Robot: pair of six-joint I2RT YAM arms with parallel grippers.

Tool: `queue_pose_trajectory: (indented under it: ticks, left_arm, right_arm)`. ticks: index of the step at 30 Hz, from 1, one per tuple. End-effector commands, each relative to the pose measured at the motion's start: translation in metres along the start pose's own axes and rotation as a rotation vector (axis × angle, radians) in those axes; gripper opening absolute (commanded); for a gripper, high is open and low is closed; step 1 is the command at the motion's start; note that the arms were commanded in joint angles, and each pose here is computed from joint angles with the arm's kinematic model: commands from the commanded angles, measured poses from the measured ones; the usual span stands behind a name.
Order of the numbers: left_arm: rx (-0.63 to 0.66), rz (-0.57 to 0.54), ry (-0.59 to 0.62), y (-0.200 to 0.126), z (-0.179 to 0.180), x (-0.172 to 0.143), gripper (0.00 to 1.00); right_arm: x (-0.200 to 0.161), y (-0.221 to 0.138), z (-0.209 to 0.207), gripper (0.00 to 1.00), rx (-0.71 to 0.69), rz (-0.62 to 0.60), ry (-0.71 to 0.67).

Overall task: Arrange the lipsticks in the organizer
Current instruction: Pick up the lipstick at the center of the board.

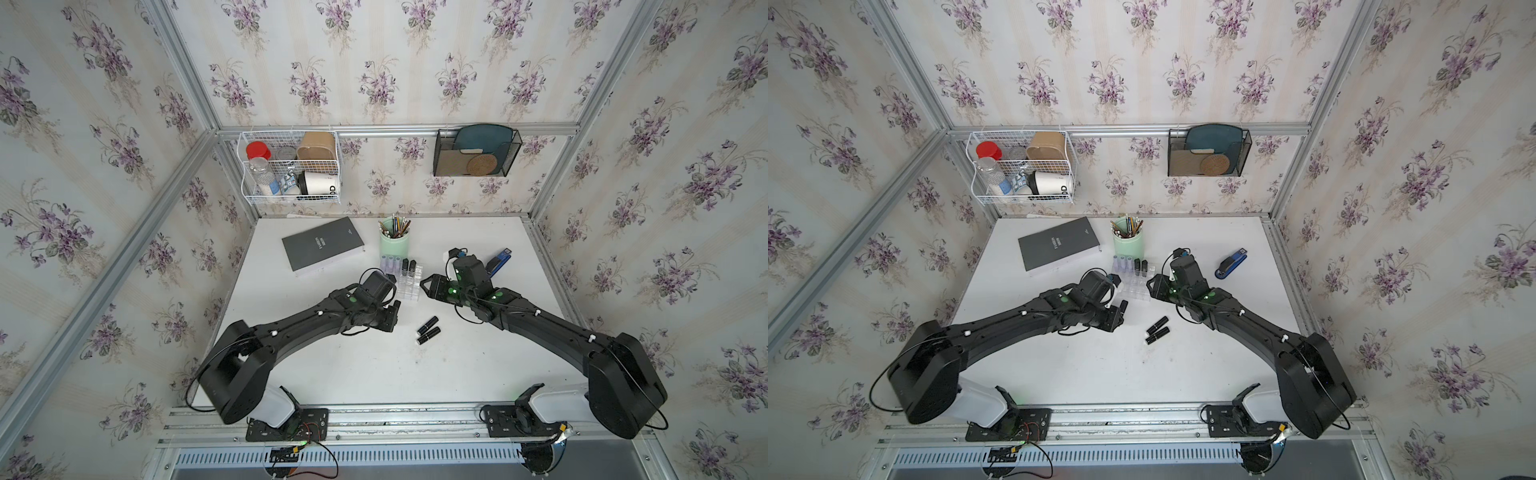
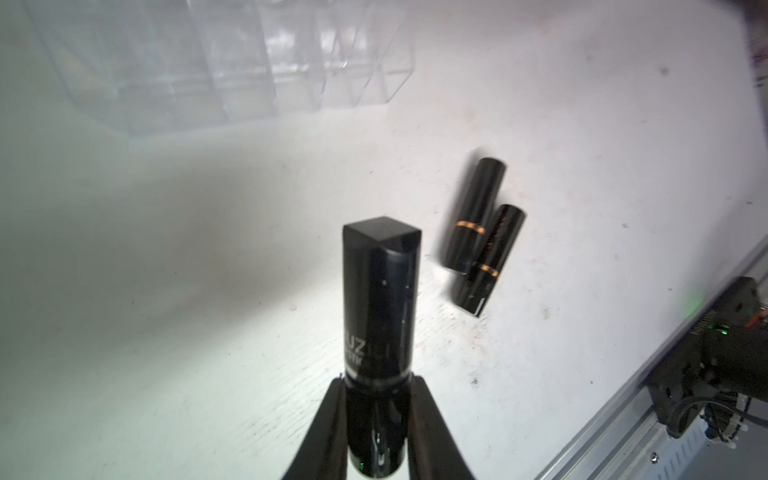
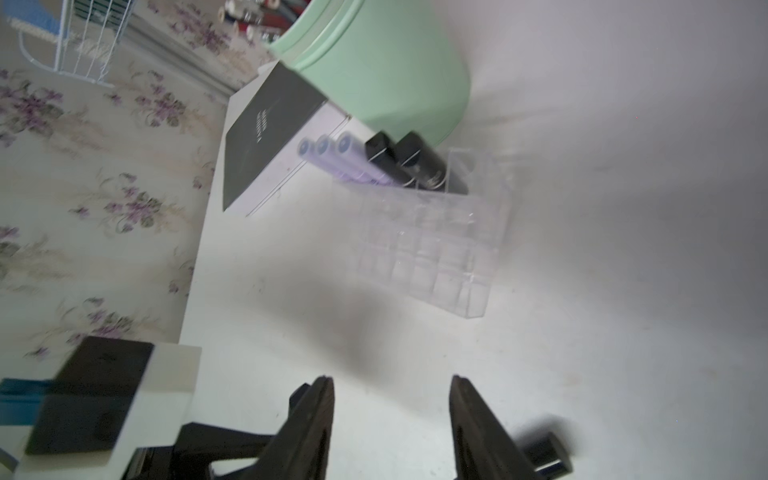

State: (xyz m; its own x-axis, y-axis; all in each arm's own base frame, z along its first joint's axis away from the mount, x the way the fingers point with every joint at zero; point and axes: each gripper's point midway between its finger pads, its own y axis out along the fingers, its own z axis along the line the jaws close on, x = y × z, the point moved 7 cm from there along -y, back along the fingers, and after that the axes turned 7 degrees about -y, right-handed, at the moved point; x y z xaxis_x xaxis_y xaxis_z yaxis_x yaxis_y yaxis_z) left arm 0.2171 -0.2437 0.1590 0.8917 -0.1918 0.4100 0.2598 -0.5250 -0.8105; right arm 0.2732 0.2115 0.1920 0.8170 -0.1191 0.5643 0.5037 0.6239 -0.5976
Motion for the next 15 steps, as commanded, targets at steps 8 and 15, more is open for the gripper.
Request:
queue_pose_trajectory:
  ticks: [8, 15]
  left_arm:
    - [-0.266, -0.423, 0.250, -0.038, -0.030, 0.026, 0.11]
    - [-0.299, -0.422, 0.250, -0.041, -0.034, 0.026, 0.09]
  right_arm:
    - [-0.005, -0.017, 0.053, 0.50, 0.301, 0.169, -0.070]
    - [-0.008, -0.007, 0.062, 0.39, 0.299, 0.181, -0.087]
